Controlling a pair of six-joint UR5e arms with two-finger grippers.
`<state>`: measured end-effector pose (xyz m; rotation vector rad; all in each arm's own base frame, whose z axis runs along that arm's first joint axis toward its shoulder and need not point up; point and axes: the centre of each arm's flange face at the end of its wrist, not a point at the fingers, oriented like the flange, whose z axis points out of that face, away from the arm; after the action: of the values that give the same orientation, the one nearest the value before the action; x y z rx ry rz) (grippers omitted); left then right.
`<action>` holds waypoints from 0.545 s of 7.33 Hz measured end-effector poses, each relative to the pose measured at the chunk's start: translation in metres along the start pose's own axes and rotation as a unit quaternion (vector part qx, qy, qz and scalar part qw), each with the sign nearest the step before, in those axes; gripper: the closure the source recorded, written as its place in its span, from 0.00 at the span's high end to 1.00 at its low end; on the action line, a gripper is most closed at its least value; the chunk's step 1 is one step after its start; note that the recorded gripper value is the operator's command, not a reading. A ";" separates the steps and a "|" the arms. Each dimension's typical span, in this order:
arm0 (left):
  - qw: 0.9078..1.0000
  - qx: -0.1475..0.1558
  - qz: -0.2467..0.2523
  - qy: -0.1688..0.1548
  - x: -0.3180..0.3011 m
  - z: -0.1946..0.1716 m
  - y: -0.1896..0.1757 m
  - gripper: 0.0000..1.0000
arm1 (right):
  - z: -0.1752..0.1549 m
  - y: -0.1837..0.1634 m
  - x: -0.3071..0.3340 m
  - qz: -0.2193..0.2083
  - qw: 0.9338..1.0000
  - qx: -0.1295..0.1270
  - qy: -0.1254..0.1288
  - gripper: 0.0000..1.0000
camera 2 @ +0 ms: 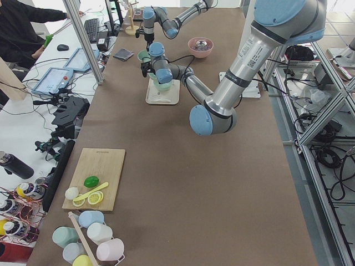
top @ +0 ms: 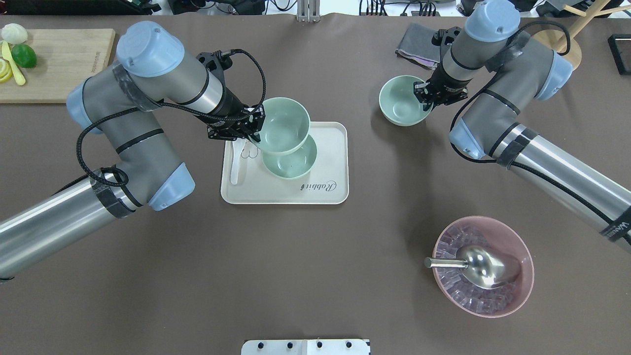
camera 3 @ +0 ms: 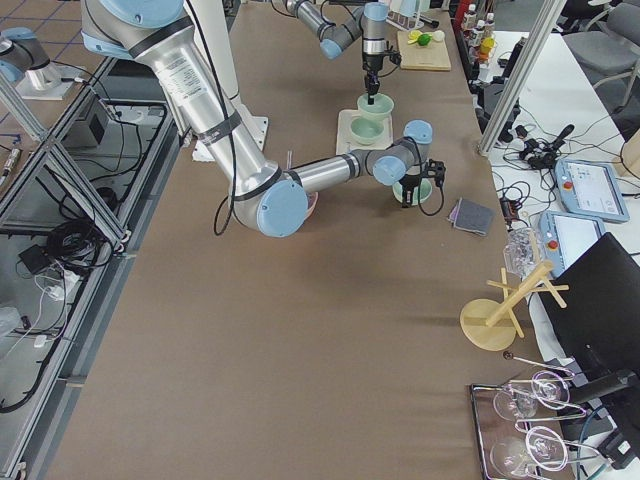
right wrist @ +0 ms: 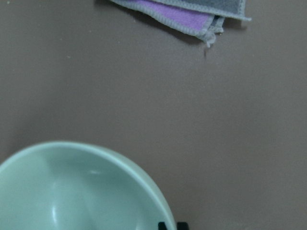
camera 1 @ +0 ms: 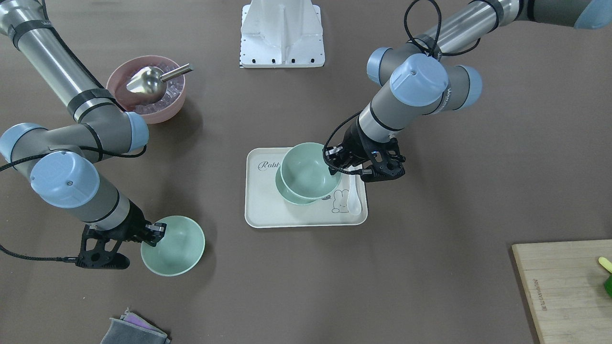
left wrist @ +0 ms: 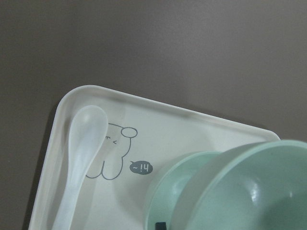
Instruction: Stack green bowls together
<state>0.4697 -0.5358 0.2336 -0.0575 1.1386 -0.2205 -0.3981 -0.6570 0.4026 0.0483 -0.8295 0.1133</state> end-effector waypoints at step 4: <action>1.000 0.003 0.014 -0.012 0.008 0.032 0.030 0.43 | -0.048 -0.020 -0.013 0.015 0.998 -0.018 -0.053 0.00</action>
<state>0.5058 -0.5102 0.2355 -0.0378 1.1146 -0.1980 -0.3695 -0.6742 0.3604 0.0086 -0.9387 0.1259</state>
